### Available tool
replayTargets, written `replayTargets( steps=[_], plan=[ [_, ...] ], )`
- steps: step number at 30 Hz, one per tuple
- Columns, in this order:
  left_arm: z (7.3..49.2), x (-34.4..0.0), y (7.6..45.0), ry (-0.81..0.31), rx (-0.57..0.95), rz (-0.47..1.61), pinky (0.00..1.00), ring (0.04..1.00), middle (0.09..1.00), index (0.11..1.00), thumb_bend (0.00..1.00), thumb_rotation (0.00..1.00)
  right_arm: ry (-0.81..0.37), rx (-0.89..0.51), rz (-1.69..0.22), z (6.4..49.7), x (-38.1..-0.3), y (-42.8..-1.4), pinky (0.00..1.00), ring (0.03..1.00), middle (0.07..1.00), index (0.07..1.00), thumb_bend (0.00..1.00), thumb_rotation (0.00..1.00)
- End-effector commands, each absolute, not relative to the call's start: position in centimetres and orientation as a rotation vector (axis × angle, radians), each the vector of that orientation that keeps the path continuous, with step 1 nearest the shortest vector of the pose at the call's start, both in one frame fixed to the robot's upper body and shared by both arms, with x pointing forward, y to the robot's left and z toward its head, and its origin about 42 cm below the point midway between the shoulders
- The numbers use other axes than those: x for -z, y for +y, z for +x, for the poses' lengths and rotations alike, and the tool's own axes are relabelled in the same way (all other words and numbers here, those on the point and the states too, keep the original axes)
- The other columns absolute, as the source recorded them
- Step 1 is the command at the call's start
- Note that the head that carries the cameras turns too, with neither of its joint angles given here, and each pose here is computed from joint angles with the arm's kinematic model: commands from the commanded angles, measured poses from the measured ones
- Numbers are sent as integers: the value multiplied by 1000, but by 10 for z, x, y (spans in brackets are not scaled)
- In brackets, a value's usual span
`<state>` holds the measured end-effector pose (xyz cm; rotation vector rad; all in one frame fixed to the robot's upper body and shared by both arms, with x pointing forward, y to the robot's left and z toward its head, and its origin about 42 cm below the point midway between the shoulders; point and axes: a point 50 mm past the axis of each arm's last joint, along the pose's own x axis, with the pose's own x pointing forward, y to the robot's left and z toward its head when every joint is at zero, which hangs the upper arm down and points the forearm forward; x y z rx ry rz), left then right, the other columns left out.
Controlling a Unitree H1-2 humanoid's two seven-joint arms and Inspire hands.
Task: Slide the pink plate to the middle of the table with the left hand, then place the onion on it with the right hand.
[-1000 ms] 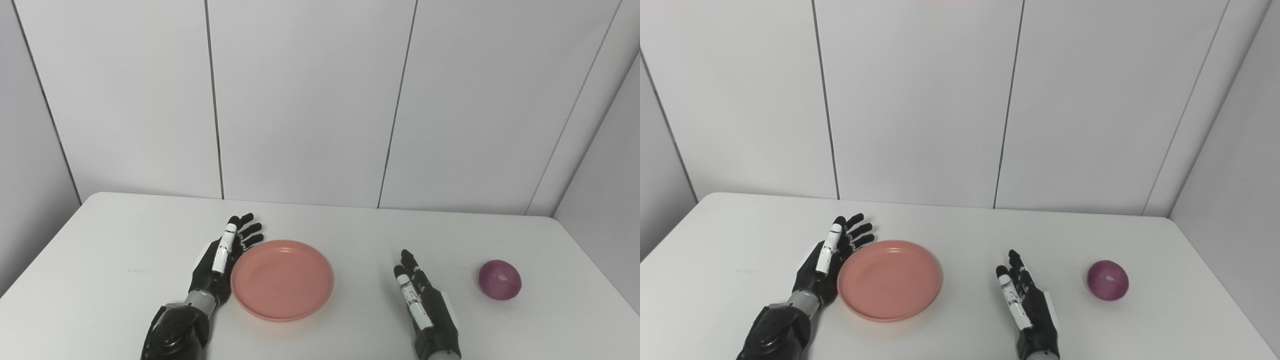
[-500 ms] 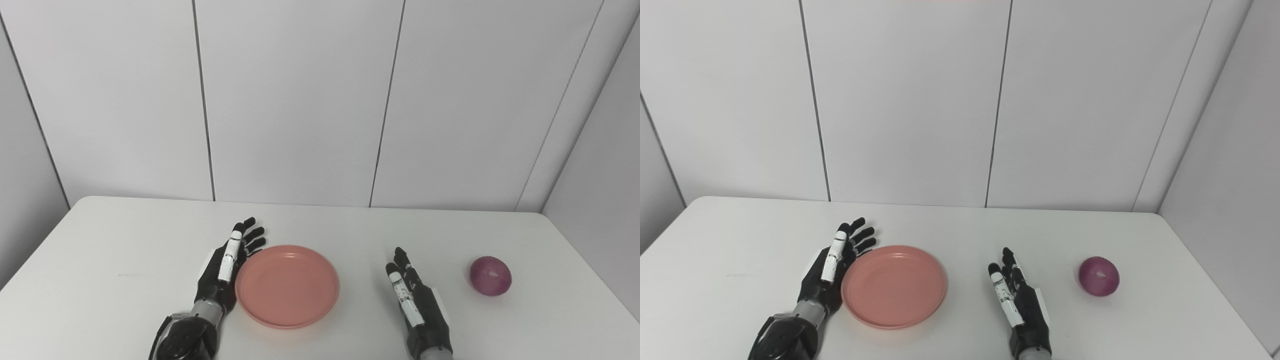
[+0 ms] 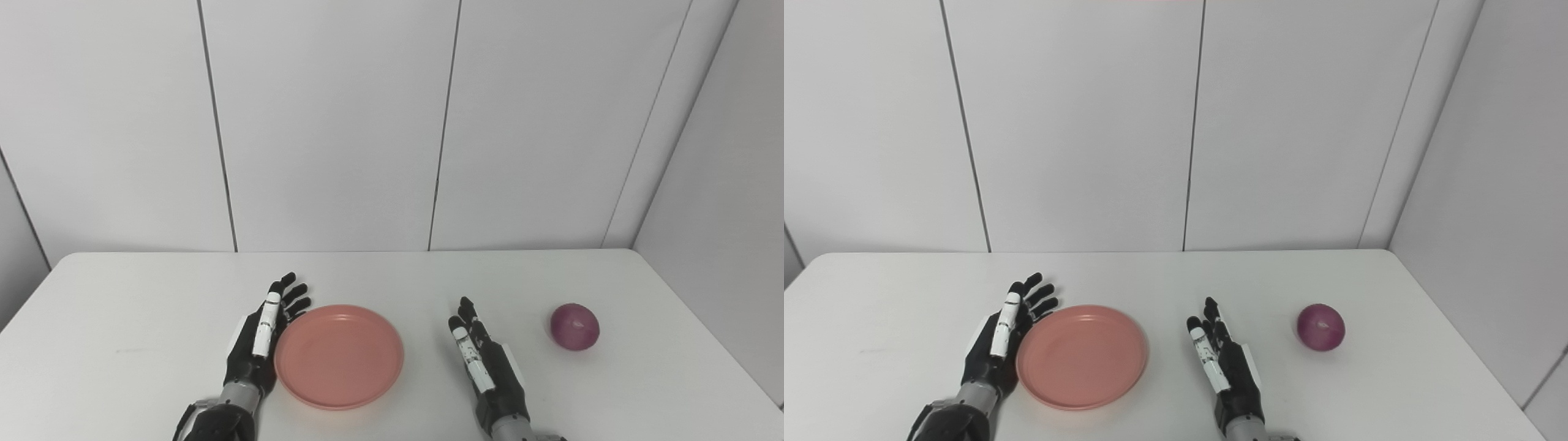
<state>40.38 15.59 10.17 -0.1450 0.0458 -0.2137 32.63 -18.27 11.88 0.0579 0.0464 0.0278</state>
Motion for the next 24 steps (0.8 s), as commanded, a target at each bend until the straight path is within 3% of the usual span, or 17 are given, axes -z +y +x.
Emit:
replayTargets(
  steps=[1, 24],
  plan=[
    [400, -96, 150, 72, 225, -156, 871, 871, 892, 905, 521, 1000, 16, -99, 68, 334, -128, -168, 1000, 1000, 1000, 999, 503, 765],
    [387, -99, 128, 92, 246, -130, 845, 857, 870, 878, 503, 1000, 14, -90, 92, 333, -129, -172, 1000, 1000, 1000, 995, 486, 725]
  ],
)
